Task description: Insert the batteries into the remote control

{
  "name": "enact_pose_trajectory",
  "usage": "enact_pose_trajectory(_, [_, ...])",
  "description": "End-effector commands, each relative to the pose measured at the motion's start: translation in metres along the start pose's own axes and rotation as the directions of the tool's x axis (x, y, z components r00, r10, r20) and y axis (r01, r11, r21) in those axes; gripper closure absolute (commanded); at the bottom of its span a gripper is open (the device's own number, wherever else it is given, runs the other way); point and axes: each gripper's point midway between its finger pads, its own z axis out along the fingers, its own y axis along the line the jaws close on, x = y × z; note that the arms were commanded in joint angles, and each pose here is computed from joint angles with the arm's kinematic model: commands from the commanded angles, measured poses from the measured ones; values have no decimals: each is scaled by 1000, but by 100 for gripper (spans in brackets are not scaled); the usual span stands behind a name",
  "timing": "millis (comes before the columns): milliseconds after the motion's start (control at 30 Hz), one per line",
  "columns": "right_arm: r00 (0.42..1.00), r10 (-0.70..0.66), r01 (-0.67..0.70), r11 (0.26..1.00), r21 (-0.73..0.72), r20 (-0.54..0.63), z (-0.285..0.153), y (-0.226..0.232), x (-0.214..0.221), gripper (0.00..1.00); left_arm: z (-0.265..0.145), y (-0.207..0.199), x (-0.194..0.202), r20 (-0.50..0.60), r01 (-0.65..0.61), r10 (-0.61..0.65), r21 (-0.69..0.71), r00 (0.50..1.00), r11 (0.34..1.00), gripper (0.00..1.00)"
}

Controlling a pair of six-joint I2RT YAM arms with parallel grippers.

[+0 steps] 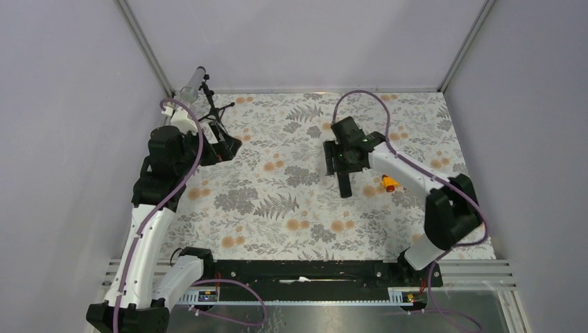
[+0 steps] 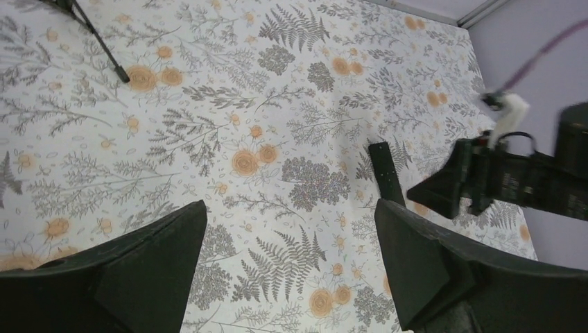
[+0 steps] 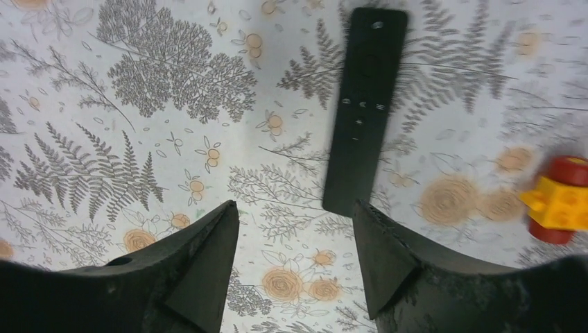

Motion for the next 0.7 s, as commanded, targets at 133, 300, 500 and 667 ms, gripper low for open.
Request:
enact_pose_trajectory(133, [878, 146, -239, 958, 155, 455, -131, -78, -34, 14, -23, 5, -4, -35, 111, -116, -125, 993, 986, 1])
enact_pose_trajectory(300, [722, 130, -393, 886, 248, 679, -221, -135, -11, 0, -47, 2, -12, 36, 106, -102, -132, 994, 986, 1])
enact_pose_trajectory(500, [454, 131, -543, 825, 157, 881, -326, -176, 19, 0, -88, -16, -27, 119, 45, -35, -85, 992, 995, 1])
enact_pose_trajectory(667, [343, 161, -564, 823, 66, 926, -371, -186, 41, 0, -128, -29, -32, 215, 20, -9, -49, 977, 999, 1])
